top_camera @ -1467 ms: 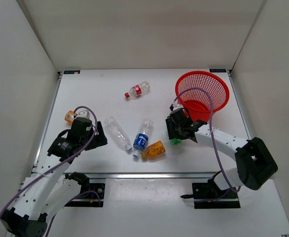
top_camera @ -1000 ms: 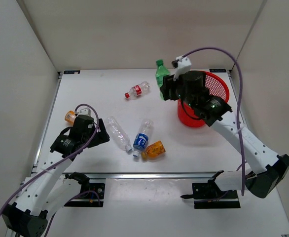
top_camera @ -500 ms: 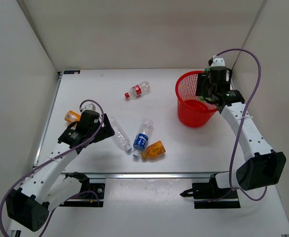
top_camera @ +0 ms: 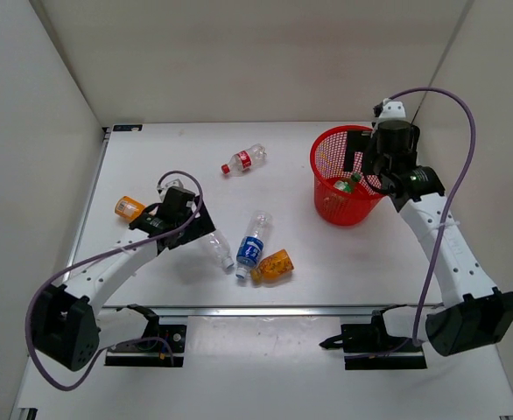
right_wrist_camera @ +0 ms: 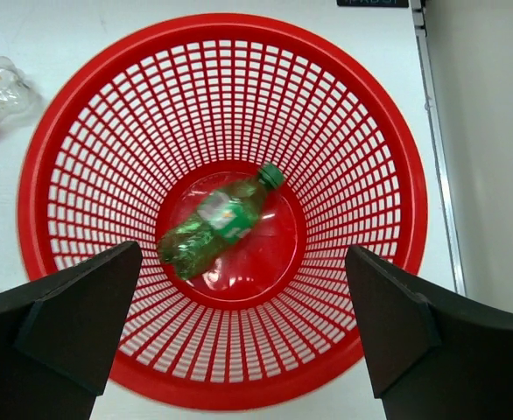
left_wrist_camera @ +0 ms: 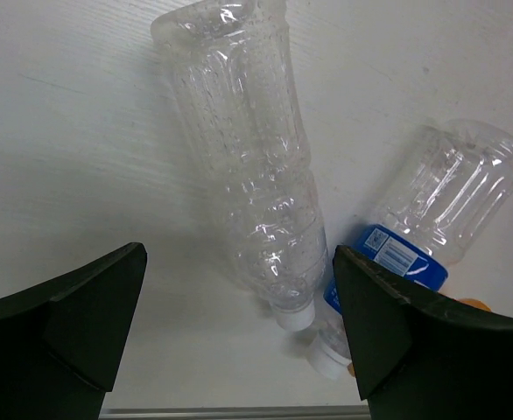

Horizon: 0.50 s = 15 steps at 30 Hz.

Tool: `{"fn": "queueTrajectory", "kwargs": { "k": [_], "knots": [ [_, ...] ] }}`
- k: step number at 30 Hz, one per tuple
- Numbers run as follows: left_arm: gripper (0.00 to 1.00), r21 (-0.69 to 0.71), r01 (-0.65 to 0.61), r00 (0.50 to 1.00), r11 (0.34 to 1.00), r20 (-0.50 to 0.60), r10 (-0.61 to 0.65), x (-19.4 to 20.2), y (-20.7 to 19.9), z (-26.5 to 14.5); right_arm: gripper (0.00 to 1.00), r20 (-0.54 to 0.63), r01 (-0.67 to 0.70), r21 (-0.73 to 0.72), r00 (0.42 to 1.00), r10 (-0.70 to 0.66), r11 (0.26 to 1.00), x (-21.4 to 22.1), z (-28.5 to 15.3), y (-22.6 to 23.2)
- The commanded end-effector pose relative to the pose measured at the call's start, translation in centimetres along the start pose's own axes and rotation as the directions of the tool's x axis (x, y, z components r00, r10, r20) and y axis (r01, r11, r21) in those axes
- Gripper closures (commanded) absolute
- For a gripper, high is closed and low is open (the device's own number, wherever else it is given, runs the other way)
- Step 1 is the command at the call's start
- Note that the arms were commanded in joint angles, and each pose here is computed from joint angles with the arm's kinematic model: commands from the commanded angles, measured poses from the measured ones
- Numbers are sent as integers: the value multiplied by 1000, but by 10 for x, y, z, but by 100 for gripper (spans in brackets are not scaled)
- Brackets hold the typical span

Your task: Put the plastic bottles in the bin

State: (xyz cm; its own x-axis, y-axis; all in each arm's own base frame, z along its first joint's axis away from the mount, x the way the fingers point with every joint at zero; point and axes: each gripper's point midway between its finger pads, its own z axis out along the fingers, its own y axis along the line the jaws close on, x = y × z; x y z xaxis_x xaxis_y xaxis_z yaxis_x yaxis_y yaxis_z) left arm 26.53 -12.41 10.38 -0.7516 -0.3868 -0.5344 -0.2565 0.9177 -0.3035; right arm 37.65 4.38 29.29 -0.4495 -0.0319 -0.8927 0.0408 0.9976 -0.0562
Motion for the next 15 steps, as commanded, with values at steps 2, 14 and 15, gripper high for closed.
{"fn": "queueTrajectory", "kwargs": {
  "k": [2,14,15],
  "knots": [
    [1,27,51,995,998,79,-53,-24,-19,8,1,96,-32,30,995,29,999,-27,-40,-15],
    [5,-55,24,1000,998,5,-24,-5,-26,63,1,13,-134,190,991,134,973,37,-88,-85],
    [8,-64,20,1000,998,-7,-21,-2,-24,67,0,5,-139,194,990,141,971,41,-89,-88]
  ]
}}
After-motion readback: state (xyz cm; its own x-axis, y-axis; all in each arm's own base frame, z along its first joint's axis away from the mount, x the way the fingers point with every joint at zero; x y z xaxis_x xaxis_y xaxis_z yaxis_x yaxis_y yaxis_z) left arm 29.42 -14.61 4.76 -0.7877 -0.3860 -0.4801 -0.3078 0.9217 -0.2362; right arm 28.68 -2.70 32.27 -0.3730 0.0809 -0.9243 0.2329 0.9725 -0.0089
